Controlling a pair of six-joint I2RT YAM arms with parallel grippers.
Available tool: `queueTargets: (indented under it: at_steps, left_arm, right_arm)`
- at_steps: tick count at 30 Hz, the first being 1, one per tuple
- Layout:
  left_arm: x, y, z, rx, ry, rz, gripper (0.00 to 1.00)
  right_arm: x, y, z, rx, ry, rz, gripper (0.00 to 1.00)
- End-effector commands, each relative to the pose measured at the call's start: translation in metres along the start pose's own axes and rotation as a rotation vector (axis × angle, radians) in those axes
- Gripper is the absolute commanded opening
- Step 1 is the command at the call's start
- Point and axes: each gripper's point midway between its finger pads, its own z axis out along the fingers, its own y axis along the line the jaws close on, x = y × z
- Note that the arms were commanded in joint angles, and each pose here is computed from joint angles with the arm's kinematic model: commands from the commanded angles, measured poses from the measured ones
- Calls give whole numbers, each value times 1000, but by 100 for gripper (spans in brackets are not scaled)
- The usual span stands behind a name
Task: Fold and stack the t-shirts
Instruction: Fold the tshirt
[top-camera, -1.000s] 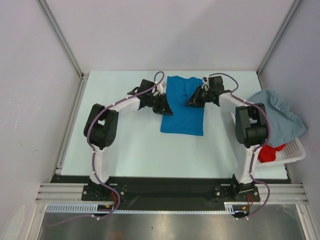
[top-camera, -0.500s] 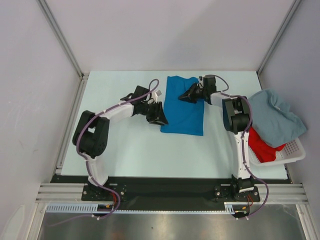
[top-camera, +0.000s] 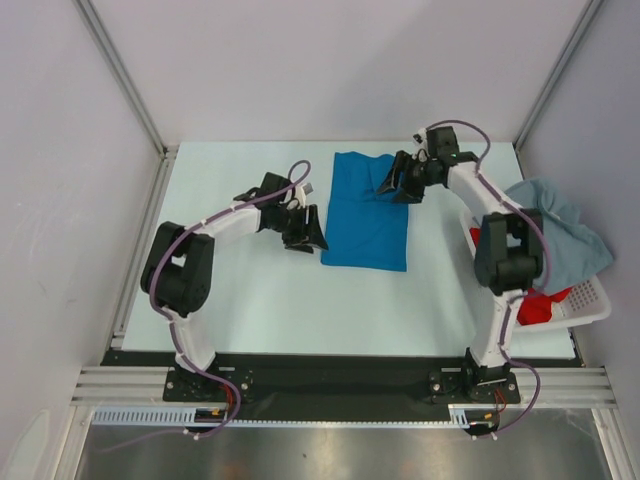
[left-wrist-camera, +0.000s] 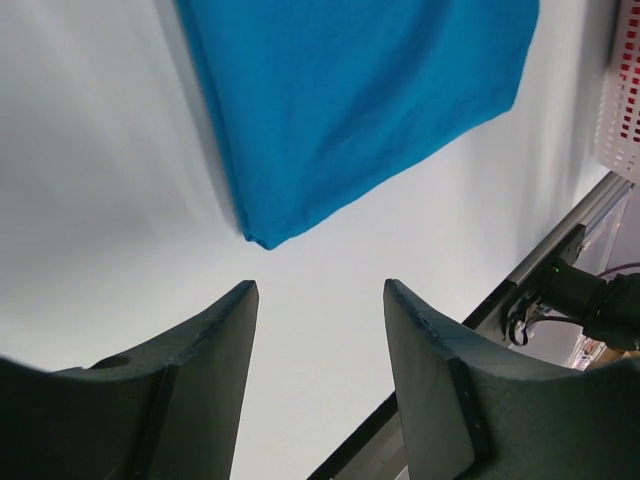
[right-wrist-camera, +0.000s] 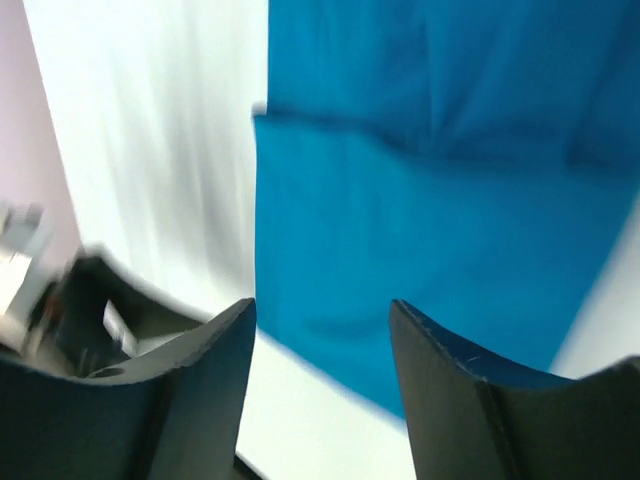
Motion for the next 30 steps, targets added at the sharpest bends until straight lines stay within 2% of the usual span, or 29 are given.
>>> queueTargets:
  at_steps: [1,3,4,5,7,10,11,13,18,23,30]
  left_arm:
    - [10,19,13,-42,45,-30,59]
    - [12,28,18,-76,54,-74,59]
    - [14,32,24,-85,67,-100,59]
    - [14,33,27,-88,67,-140,58]
    - [19,39,35,-98,88,-206,56]
    - [23,43,43,-110,96,-293,51]
    - [24,46,45,-122,97,-326,50]
    - [28,52,46,-150,96,-350,47]
    - [39,64,49,-204,107,-420,42]
    - [46,77,50,-275,92,-471,42]
    - [45,82,63,-264,96,-522,43]
  right_arm:
    - [64,-29,-58,167,142,-50,63]
    - [77,-21,-76,137,121,-42,63]
    - [104,-33,-74,141,172,-5,63]
    - [110,-25,-82,113,156,-11,63]
    - [136,-38,-76,106,175,50,63]
    - [147,-35,-72,50,148,85,59]
    - [160,-47,-68,73,158,106,57]
    - [163,-51,-64,71,143,112,52]
    - [176,-77,-56,138,127,149,48]
    - [178,-88,-54,169,107,163,49]
    - [179,-103,-50,213,86,197,50]
